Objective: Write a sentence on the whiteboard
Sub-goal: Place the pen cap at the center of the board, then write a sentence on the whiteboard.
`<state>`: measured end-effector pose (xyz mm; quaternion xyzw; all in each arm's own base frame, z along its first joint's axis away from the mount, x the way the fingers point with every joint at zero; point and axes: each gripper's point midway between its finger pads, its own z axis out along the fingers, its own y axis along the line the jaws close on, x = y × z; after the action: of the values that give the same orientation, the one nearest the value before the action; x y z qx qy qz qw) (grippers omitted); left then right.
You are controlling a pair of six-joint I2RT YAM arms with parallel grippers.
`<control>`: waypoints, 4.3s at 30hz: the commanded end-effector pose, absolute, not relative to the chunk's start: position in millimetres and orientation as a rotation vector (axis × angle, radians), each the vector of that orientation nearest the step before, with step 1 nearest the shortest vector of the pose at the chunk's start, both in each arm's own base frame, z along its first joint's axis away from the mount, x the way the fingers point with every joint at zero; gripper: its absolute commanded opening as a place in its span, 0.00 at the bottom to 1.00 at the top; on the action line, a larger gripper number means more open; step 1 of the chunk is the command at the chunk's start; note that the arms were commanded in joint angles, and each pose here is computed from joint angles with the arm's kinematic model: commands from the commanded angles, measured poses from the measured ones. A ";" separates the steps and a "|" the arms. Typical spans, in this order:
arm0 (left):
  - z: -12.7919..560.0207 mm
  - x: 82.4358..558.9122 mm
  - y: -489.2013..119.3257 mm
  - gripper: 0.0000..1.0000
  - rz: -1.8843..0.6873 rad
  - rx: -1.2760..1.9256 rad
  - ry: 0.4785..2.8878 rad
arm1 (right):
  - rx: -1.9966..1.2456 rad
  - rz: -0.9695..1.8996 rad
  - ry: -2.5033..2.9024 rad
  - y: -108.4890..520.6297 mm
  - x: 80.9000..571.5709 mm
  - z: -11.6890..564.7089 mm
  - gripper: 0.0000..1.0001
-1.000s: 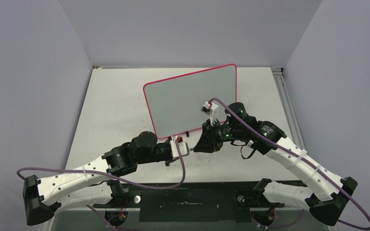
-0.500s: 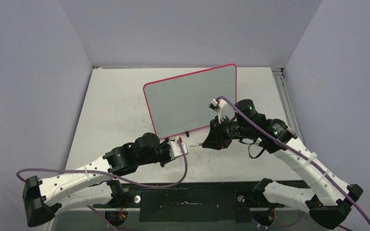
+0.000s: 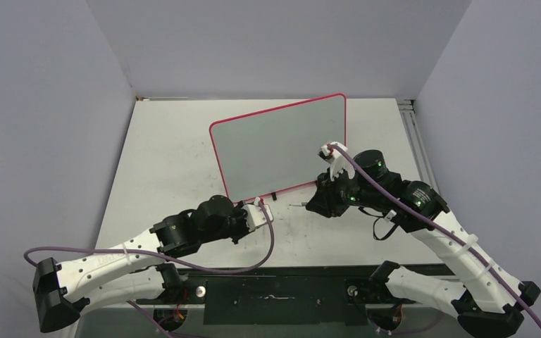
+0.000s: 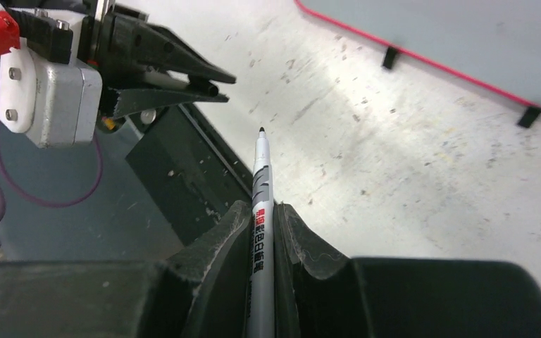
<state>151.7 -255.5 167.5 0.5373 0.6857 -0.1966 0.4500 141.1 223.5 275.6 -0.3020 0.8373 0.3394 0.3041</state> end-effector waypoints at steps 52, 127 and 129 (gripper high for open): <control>63.0 181.8 -259.4 0.67 -0.444 0.565 2.263 | -0.228 0.777 1.838 194.3 204.3 288.2 0.05; 286.5 385.6 -128.6 0.38 -0.994 0.363 1.710 | -0.362 0.977 1.393 385.6 330.5 317.6 0.05; 285.7 385.7 -130.2 0.37 -1.001 0.368 1.712 | -0.360 0.975 1.392 385.6 331.4 317.3 0.05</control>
<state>383.0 -127.1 276.5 0.1361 0.7354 -0.4135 0.5193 323.7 384.1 277.7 -0.1685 0.6573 0.4144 0.6065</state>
